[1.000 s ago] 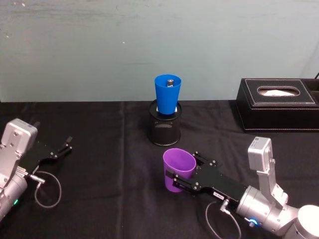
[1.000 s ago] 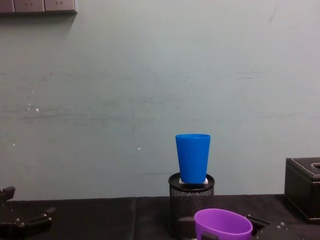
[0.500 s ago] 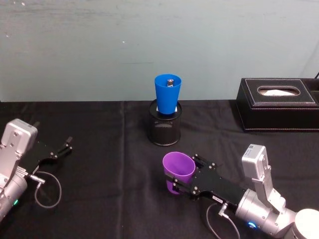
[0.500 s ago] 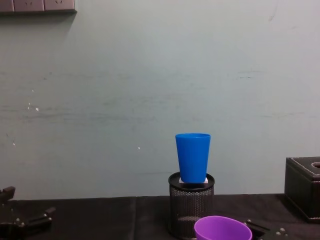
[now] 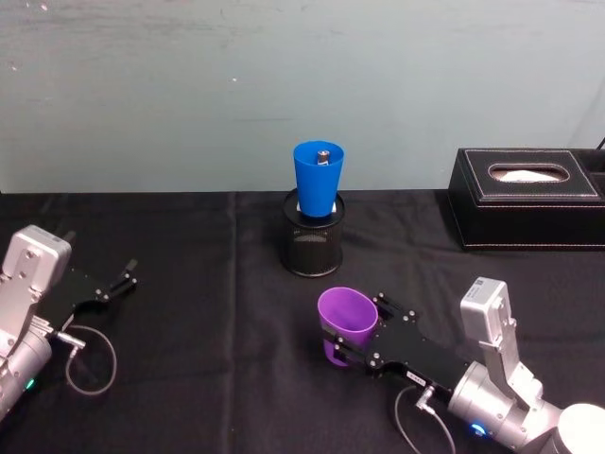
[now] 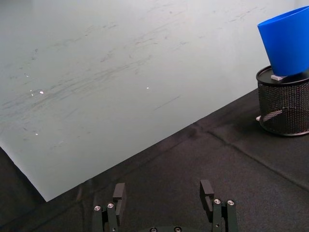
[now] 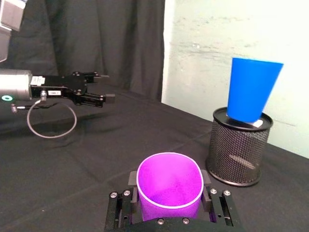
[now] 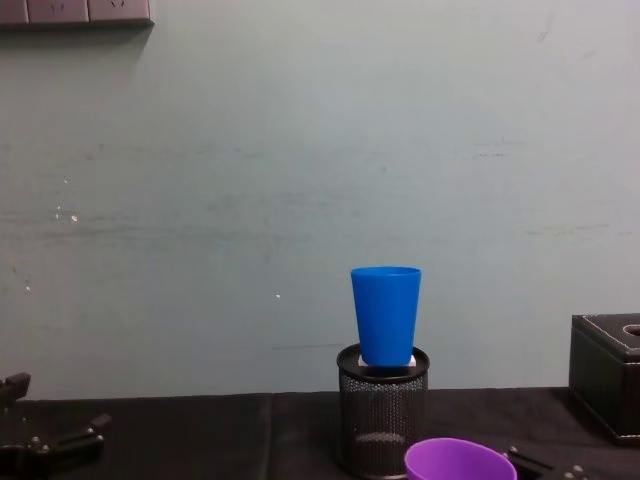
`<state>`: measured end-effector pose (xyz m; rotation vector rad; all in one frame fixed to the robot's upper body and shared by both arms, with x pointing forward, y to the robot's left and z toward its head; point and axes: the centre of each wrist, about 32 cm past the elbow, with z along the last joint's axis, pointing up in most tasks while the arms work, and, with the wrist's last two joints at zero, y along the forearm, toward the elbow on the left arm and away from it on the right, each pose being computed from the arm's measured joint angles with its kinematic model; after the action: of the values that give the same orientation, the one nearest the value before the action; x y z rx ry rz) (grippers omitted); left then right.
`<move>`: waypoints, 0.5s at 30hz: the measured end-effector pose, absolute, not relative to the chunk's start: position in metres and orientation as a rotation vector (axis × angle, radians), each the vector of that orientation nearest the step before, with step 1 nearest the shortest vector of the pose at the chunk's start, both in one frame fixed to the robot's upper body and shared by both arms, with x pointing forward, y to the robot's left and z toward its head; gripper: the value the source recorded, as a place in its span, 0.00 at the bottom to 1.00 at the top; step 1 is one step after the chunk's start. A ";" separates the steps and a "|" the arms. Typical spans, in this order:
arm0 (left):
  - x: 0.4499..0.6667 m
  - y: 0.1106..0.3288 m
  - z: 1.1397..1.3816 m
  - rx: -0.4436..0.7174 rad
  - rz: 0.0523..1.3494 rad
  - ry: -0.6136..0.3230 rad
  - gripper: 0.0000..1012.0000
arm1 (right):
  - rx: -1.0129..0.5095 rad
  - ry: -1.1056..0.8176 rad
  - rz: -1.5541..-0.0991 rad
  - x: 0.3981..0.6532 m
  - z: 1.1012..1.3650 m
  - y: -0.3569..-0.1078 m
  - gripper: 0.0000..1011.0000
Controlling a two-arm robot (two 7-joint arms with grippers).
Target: Pick up one cup with a gripper and tap it against the other cup.
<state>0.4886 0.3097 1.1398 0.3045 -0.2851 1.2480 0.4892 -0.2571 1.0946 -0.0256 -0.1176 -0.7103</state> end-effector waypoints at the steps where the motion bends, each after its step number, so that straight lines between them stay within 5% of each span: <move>1: 0.489 0.310 1.140 0.304 1.248 -0.285 0.99 | -0.025 -0.116 -0.713 0.489 1.094 -0.257 0.72; 15: 0.489 0.310 1.140 0.304 1.248 -0.285 0.99 | -0.025 -0.101 -0.718 0.491 1.089 -0.256 0.72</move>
<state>0.4886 0.3097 1.1398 0.3045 -0.2850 1.2480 0.4906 -0.2559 1.0893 -0.0251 -0.1011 -0.7178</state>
